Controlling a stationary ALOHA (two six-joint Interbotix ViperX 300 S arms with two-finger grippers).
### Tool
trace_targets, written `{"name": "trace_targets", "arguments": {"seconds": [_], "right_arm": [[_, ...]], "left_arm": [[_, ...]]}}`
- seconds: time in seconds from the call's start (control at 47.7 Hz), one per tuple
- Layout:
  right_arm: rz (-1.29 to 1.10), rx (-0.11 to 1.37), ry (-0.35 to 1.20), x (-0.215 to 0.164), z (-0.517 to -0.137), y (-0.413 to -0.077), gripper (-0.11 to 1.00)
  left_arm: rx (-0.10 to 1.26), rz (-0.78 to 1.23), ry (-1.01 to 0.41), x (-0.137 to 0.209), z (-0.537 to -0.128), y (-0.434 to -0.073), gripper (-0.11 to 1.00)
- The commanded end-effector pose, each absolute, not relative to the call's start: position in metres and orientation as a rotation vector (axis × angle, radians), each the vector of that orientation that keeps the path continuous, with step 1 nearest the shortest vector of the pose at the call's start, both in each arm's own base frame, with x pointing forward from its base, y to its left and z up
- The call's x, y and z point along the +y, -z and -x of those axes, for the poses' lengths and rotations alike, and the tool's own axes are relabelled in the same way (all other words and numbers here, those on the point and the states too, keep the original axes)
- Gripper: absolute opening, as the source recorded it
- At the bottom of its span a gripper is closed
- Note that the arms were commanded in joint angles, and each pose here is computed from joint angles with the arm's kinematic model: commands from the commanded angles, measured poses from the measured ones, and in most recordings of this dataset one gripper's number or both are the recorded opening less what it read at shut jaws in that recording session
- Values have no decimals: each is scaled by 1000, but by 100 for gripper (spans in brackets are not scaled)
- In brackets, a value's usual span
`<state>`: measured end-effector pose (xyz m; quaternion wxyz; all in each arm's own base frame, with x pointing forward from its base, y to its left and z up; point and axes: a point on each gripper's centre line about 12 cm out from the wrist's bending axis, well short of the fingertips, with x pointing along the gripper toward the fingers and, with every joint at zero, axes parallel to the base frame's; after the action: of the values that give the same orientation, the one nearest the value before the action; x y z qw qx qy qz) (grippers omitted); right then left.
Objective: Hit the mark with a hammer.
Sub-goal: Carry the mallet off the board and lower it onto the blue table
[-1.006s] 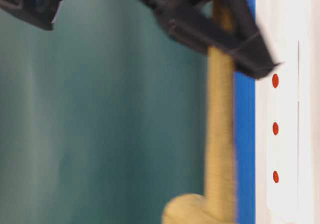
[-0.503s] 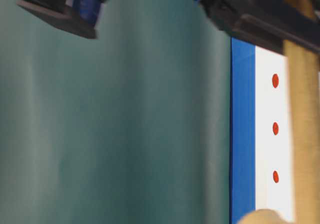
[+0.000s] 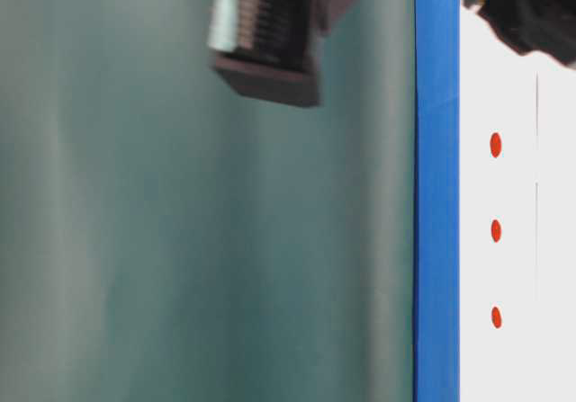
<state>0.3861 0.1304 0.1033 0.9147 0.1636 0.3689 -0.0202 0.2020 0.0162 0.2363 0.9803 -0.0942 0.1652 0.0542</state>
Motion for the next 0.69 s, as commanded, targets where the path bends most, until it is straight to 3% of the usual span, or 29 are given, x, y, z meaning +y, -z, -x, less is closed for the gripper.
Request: {"name": "trace_targets", "arguments": {"seconds": [0.0, 0.671], "right_arm": [[-350, 723, 31, 134, -396, -115, 7], [-336, 722, 65, 125, -401, -108, 7]], "left_arm": [[323, 192, -115, 18, -204, -239, 83], [330, 193, -118, 18, -203, -236, 83]]}}
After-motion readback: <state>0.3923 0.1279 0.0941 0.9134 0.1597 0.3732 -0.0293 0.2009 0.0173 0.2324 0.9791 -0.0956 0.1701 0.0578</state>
